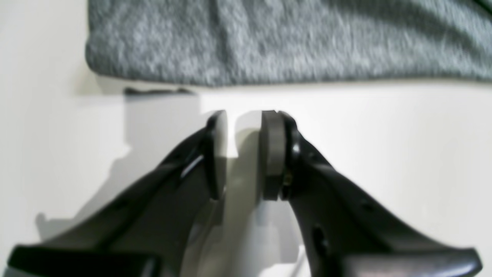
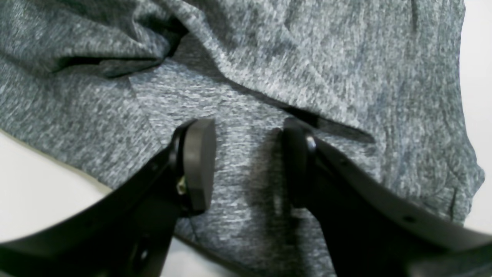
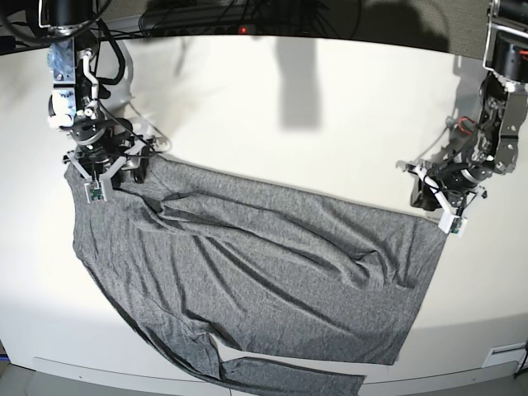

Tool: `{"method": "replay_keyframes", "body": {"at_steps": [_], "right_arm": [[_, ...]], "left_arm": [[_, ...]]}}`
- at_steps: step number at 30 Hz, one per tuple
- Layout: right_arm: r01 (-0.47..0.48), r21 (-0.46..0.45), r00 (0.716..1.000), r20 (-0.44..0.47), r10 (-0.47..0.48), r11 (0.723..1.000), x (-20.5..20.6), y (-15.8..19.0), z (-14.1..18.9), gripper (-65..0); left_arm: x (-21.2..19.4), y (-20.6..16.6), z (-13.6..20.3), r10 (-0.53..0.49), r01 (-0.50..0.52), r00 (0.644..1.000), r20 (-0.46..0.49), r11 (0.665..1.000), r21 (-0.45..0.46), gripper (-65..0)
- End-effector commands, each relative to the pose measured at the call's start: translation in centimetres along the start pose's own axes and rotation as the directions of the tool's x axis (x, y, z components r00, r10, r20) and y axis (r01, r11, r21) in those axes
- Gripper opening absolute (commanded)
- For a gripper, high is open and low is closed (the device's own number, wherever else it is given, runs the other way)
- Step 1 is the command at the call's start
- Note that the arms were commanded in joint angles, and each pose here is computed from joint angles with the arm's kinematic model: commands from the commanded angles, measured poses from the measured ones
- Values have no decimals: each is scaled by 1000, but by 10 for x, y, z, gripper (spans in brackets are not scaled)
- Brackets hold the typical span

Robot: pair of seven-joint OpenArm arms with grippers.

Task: Fold the T-shirt properly
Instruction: 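Pull the shirt's shoulder edge with both grippers away from the hem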

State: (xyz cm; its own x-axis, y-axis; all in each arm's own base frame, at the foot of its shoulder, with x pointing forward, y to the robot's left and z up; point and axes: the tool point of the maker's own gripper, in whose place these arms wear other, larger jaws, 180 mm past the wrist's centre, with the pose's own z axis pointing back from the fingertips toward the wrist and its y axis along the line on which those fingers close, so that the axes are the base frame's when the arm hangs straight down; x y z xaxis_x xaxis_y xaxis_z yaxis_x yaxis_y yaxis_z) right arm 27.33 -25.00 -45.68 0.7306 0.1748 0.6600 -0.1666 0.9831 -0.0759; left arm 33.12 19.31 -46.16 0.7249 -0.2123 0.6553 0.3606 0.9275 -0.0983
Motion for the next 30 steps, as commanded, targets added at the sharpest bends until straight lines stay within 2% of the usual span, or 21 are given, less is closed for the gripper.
{"method": "replay_keyframes", "body": {"at_steps": [1,4,9,15,19,25,30], "right_arm": [[-48,-10,986,-160,46,999,-37,-4,3,-361],[-49,-10,987,-156,46,999,-36,-4,3,-361],[-49,-10,987,-157,46,999,-36,-4,3,-361],[-48,-10,987,-155,45,999,-35,-4,3,-361],[-45,-9,987,-153,43,999,-35,-3,3,-361],[-45,-9,988,-147,43,999,-33,-4,3,-361],[-46,-9,988,-148,44,999,-34,-4,3,-361]], "left_arm": [[-34,0,3,-38,40,985,-170,999,14,-501],[15,6,5,-79,84,994,-74,994,64,-482],[95,20,12,-127,118,990,60,985,126,-395],[154,27,20,-159,130,968,193,979,155,-395],[149,31,8,-134,105,973,187,982,158,-395],[119,26,-34,-56,38,991,122,989,145,-395],[70,16,-59,-33,38,999,-39,991,125,-396]]}}
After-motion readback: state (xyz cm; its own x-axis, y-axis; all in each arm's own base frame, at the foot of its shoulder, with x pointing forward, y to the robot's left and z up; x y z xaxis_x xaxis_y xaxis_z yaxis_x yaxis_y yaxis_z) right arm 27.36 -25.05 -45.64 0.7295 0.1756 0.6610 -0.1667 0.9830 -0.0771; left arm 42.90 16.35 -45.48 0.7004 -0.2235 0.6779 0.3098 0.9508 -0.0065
